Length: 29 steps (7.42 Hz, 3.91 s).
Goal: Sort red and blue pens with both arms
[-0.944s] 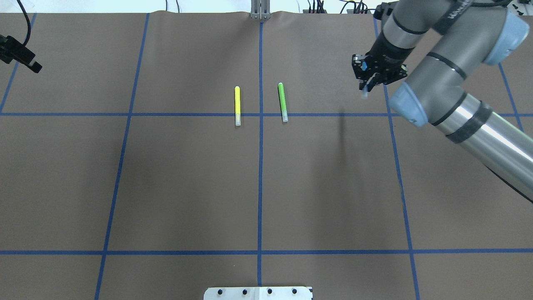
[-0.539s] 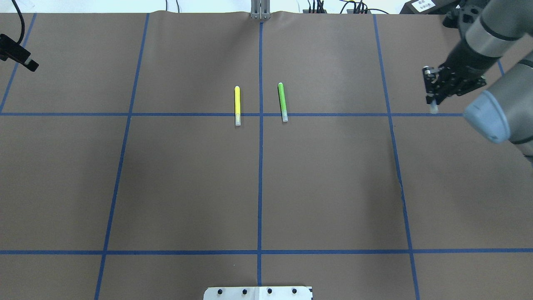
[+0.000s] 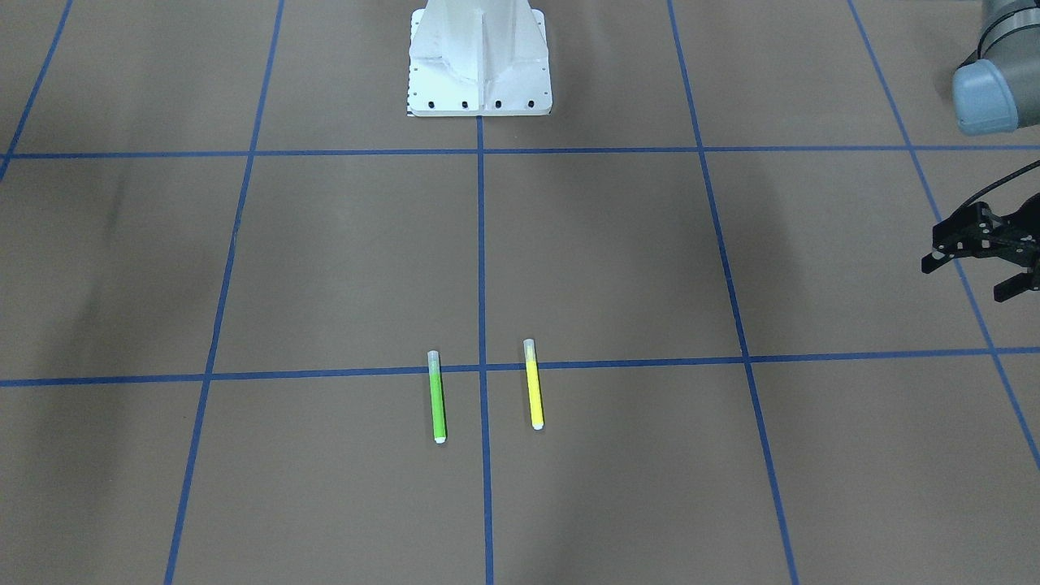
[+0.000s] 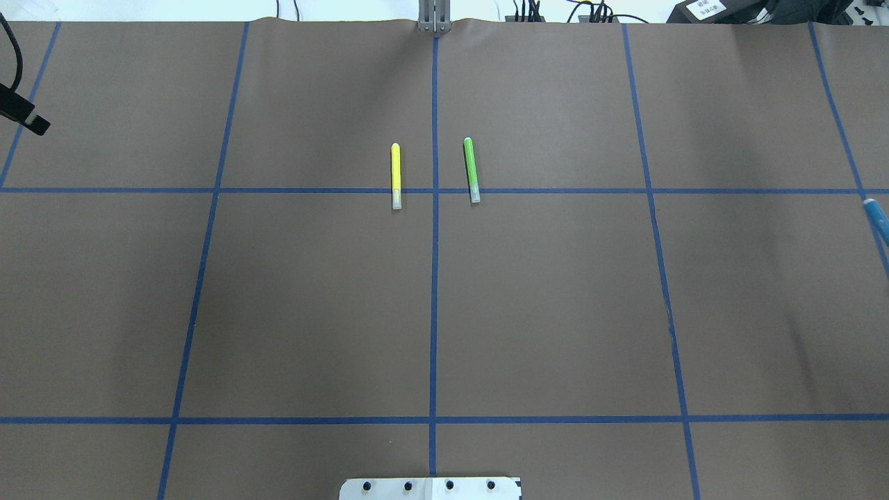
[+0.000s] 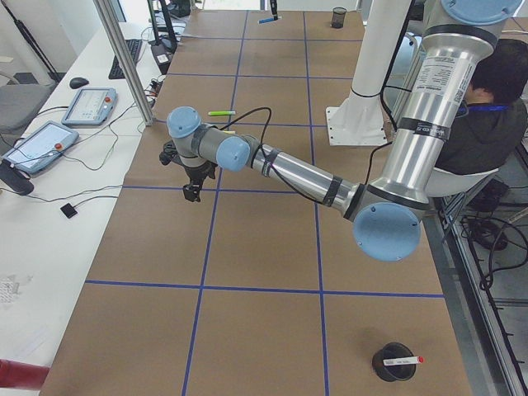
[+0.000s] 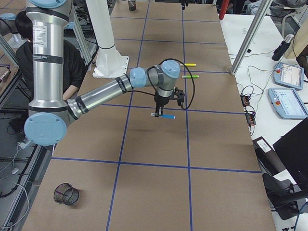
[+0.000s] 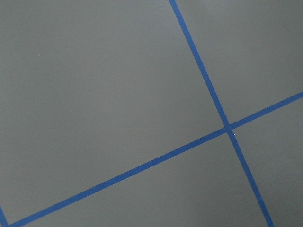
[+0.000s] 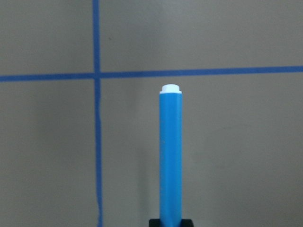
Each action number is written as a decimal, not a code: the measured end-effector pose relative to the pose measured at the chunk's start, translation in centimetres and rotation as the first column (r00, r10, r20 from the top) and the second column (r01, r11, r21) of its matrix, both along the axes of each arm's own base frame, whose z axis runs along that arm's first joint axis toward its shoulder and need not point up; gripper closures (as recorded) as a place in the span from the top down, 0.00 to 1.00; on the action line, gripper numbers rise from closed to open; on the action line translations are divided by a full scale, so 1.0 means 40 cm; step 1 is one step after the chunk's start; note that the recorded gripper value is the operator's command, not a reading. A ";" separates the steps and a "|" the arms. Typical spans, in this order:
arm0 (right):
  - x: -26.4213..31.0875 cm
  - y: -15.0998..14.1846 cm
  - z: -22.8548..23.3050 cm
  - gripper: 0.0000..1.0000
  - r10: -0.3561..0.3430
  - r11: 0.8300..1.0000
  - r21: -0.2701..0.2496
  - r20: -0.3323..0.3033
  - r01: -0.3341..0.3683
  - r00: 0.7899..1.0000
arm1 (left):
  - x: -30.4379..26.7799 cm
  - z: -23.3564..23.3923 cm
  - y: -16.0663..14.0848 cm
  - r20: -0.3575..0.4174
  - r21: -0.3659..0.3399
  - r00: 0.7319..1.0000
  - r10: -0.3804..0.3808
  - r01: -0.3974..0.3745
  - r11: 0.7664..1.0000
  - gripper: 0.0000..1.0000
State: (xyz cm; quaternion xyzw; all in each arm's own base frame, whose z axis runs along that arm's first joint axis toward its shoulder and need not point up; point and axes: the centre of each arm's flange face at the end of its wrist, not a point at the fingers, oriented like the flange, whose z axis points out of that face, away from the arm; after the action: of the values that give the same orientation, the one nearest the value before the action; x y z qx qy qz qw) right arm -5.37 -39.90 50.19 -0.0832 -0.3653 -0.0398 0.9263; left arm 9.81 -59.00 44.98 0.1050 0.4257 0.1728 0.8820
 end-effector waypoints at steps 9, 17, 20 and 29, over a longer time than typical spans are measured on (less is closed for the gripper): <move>0.428 0.470 0.290 0.00 0.002 0.918 -0.391 0.168 0.065 0.986 | -0.013 -0.010 0.037 -0.003 0.020 1.000 0.000 0.000 1.000 1.00; 0.520 0.624 0.517 0.00 -0.024 0.758 -0.618 0.291 0.208 0.956 | -0.015 -0.040 0.053 -0.008 0.046 1.000 0.000 0.000 0.999 1.00; 0.532 0.723 0.636 0.00 0.080 0.682 -0.706 0.332 0.191 0.940 | -0.017 -0.060 0.058 -0.011 0.064 1.000 0.000 0.001 0.998 1.00; 0.555 0.860 0.900 0.00 0.105 0.592 -0.777 0.337 0.213 0.936 | -0.027 -0.123 0.081 -0.022 0.113 1.000 -0.004 0.006 0.994 1.00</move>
State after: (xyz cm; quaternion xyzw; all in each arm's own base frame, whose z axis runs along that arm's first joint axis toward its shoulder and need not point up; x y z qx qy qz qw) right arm 16.84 -5.52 86.19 -0.4945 -0.4984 0.0864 0.7068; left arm 8.74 -55.75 40.04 0.1578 0.4247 0.1933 0.8703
